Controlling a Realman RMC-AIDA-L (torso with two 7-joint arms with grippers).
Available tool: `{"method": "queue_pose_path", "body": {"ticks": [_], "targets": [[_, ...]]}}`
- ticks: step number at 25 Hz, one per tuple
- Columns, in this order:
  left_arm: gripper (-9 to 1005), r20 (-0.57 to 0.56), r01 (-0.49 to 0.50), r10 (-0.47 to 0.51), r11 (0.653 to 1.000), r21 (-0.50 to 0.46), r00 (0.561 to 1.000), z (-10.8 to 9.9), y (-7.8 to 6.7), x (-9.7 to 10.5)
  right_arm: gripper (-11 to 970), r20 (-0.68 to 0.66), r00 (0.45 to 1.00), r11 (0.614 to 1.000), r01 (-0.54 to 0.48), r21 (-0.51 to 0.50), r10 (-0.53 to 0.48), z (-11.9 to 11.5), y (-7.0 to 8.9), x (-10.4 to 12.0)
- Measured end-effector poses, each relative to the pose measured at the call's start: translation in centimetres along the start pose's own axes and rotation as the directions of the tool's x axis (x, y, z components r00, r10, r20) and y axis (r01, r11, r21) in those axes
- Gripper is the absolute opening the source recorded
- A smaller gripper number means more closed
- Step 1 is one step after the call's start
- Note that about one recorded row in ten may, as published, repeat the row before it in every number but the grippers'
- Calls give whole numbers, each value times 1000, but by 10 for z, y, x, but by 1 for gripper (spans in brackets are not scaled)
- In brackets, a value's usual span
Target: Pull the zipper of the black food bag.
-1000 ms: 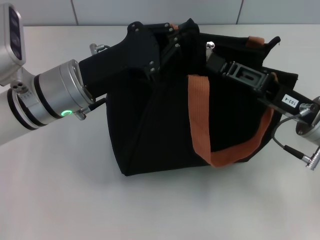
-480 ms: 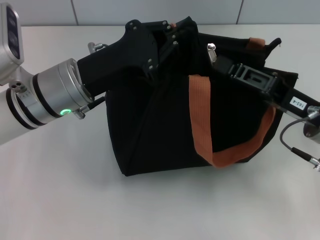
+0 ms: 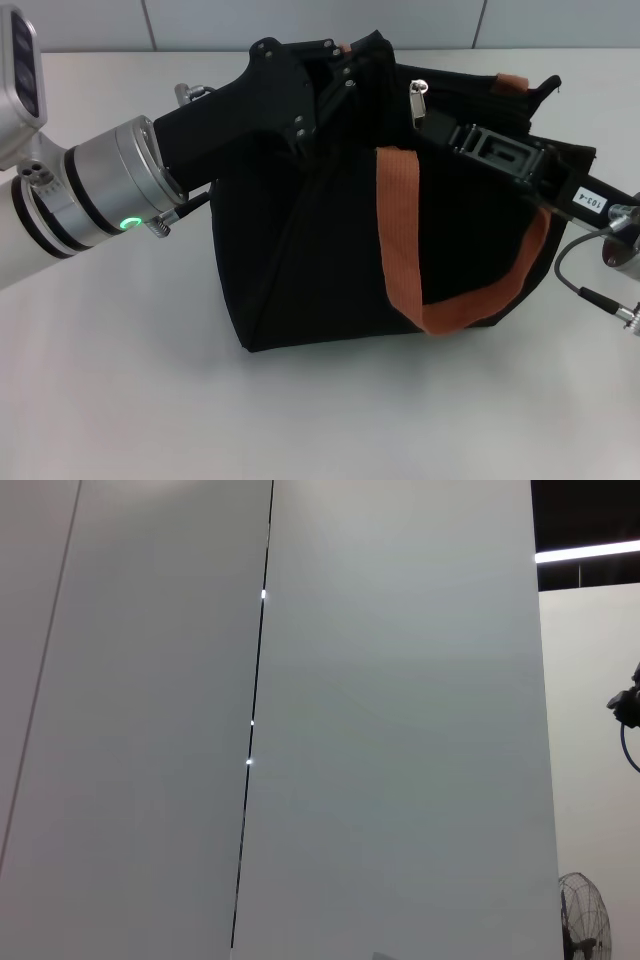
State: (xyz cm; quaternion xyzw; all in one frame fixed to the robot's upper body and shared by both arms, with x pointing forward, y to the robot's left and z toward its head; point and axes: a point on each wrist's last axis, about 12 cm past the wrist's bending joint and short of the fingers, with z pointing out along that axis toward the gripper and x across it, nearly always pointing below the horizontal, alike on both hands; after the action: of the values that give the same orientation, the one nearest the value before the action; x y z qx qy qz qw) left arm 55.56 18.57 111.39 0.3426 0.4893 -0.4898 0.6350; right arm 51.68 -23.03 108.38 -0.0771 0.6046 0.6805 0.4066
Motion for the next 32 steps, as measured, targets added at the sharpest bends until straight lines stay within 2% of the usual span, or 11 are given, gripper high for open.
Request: {"method": "queue_pose_path", "body": {"ticks": [8, 20, 25, 31, 32], "targets": [[67, 0, -1, 1, 1000, -4, 1000, 0, 1, 0, 1, -14, 1000, 1000, -5, -26, 5, 3, 2, -3], [70, 6, 1, -1, 1000, -12, 1000, -1, 0, 0, 4, 33, 999, 999, -1, -35, 2, -9, 6, -2], [72, 10, 1, -1, 1000, -8, 1000, -2, 0, 0, 8, 129, 980, 986, 161, -50, -154, -26, 15, 5], [74, 18, 6, -6, 1000, 2, 1000, -1, -2, -1, 13, 137, 964, 972, 234, -22, -229, -34, 16, 9], [74, 18, 6, -6, 1000, 2, 1000, -1, -2, -1, 43, 137, 964, 972, 234, -22, -229, -34, 16, 9]]}}
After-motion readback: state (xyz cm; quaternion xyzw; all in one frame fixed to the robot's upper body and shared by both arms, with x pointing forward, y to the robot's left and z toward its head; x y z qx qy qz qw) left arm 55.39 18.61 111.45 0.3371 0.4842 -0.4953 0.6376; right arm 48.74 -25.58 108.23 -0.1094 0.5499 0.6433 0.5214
